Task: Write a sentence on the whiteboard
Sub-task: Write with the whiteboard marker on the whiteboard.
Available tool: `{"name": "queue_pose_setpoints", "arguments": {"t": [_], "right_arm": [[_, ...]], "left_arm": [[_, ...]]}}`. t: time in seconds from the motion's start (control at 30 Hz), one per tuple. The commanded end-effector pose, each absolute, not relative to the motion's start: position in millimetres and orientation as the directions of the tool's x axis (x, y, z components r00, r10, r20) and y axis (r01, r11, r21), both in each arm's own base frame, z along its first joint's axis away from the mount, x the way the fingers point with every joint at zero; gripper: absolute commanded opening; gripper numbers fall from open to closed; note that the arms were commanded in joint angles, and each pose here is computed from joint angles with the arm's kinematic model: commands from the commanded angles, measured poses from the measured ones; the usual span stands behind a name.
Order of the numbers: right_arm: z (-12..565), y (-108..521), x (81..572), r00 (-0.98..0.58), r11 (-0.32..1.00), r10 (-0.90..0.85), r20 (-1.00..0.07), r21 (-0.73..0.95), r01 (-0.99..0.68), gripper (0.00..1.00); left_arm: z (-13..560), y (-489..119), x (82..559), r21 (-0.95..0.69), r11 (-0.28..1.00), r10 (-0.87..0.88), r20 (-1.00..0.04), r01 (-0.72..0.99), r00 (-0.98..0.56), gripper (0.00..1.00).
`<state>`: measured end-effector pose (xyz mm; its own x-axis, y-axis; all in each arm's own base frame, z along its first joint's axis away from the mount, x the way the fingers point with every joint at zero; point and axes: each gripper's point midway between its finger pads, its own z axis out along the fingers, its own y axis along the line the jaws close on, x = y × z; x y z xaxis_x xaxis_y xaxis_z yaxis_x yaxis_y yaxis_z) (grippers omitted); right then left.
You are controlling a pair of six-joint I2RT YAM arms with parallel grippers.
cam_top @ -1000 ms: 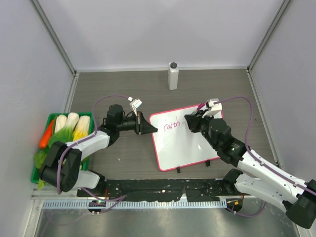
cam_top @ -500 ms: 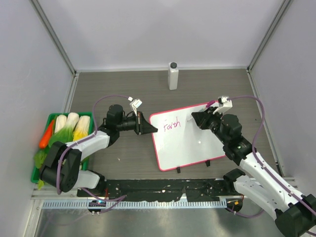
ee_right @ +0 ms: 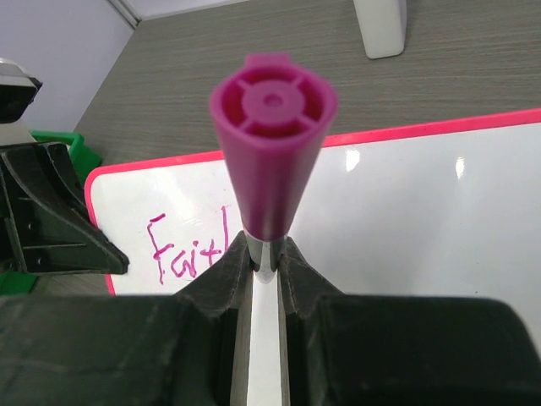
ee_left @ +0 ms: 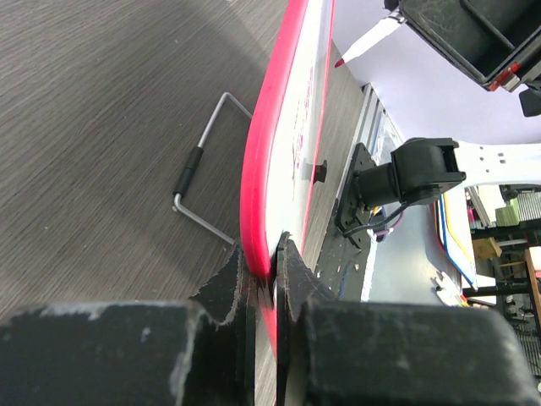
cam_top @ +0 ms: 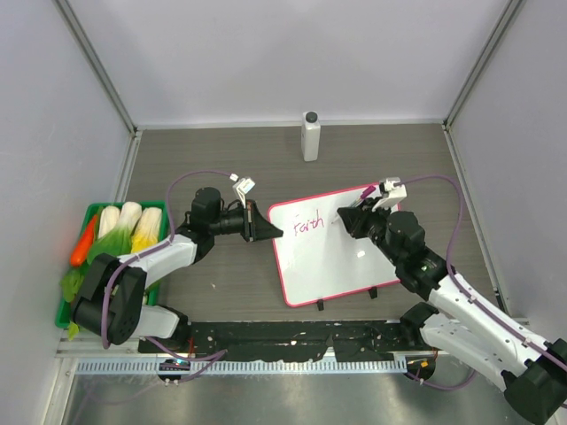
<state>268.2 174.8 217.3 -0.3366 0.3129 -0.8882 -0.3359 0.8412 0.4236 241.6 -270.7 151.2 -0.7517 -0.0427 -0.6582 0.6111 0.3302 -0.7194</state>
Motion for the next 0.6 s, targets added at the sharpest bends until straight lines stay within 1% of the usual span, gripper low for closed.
{"name": "queue_pose_setpoints", "arguments": {"t": [0.0,0.13,0.3,0.57], "right_arm": [[234.0,172.9,278.0,-0.246,0.865,0.316,-0.917,0.384,-0.323,0.01],[235.3,173.6,282.7,-0.237,0.866,0.329,-0.914,0.392,-0.311,0.01],[251.0,170.7,287.0,-0.189,0.869,0.344,-0.920,0.388,-0.306,0.01],[249.0,176.4,292.1,-0.203,0.869,0.337,-0.919,0.387,-0.309,0.01]], "left_arm": [[121.0,-265.1,246.0,-0.627,0.423,0.024,-0.714,0.654,-0.700,0.00],[120.3,-264.3,246.0,-0.627,0.426,0.023,-0.713,0.652,-0.700,0.00],[121.4,-265.0,246.1,-0.628,0.421,0.023,-0.714,0.654,-0.700,0.00],[121.1,-264.8,246.2,-0.627,0.423,0.024,-0.714,0.654,-0.700,0.00]]}}
